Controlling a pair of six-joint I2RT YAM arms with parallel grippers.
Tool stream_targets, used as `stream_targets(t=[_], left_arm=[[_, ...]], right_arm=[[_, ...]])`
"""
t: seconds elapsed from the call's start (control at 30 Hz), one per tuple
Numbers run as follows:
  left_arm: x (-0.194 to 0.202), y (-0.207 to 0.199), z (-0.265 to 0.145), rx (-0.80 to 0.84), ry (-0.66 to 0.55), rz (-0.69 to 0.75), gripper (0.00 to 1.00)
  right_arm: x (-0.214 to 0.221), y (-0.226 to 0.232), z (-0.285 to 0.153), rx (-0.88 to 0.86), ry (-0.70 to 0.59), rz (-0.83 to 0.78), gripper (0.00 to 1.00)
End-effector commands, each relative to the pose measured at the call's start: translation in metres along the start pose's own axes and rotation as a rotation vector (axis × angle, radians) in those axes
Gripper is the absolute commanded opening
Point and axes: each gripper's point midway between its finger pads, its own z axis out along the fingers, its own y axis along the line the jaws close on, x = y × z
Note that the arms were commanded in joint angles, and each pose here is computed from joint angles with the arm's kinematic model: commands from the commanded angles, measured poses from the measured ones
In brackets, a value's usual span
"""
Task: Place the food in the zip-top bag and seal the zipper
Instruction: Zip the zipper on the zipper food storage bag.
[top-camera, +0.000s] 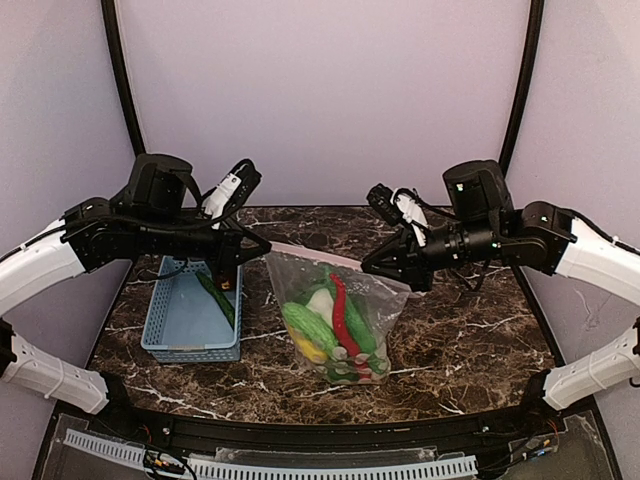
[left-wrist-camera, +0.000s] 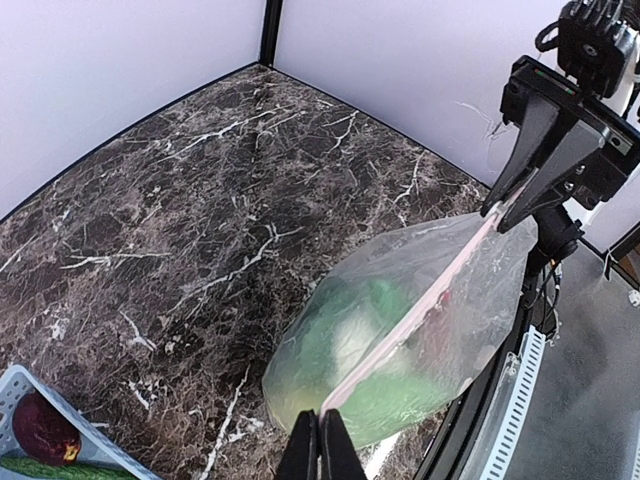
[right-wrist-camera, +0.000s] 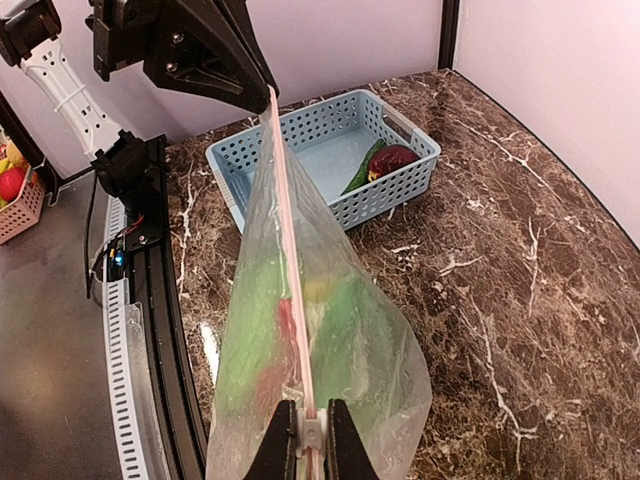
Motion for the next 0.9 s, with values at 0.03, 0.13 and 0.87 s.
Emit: stream_targets(t=[0.03,0.13,0.87], left_arm=[[0.006,0.049,-0.020,-0.202,-0.012,-0.078,0.01],[0.008,0.054,-0.020,-0.212,-0.010,-0.090,0.01],[0.013,0.084,-0.022,-0.266,-0.014,-0.169,0.01]], right_arm=[[0.045,-0.014,-0.016,0.080,0.152,0.084,0.00],[0.045,-0.017,-0.018,0.091,0.149,0.089,0.00],[0.052,-0.034,-0.034,0.160,0.151,0.130,0.00]])
